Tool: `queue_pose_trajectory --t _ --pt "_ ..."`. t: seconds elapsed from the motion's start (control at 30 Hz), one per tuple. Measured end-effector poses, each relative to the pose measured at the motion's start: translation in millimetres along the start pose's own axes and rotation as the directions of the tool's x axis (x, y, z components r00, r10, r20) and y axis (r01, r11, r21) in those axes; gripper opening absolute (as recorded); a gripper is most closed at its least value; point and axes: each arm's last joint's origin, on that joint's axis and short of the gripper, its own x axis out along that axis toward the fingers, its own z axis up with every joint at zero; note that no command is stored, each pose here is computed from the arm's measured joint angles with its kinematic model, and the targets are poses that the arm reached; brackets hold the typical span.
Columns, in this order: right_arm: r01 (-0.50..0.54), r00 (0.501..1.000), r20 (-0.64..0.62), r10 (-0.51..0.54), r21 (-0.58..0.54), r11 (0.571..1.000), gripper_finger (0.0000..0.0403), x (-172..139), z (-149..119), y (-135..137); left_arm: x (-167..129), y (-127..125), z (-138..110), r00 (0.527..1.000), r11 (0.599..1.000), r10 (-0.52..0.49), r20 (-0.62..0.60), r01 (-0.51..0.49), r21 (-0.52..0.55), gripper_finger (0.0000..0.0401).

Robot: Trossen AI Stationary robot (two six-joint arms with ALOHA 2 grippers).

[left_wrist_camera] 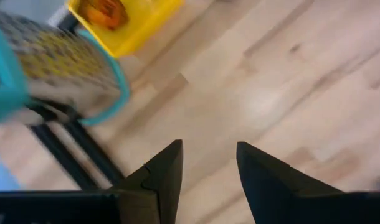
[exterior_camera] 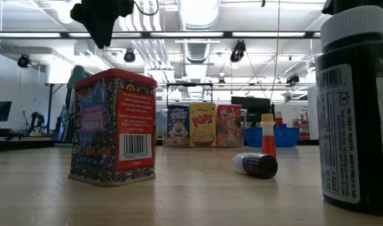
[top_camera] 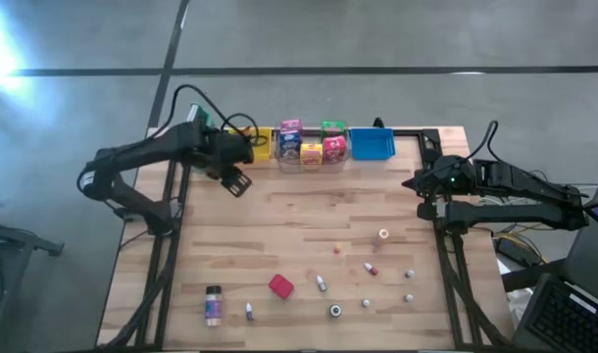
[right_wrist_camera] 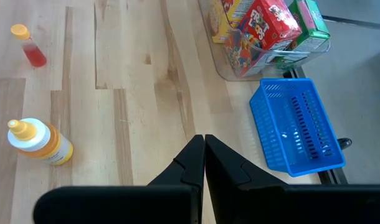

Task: Pick & Place Kitchen Items
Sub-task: Put the red seasoning can into the yellow bin

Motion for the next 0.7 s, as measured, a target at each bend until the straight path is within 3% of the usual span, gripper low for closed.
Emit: queue_pose_trajectory --t 0.23,0.57,0.7 --pt "-0.001 1.0 -0.001 0.001 0.0 1.0 0.0008 0 0 0 8 -26 -25 0.997 0.996 -0.031 -0.076 0.024 -0.081 0.0156" --pt "0.0 1.0 0.0 0.0 0.0 1.0 0.0008 0 0 0 30 -57 -81 0.958 0.979 -0.021 -0.285 -0.039 -0.202 0.0156" --pt "0.0 1.0 0.0 0.0 0.0 1.0 0.0008 0 0 0 29 -68 -99 0.951 0.977 -0.039 -0.306 -0.028 -0.21 0.0156"
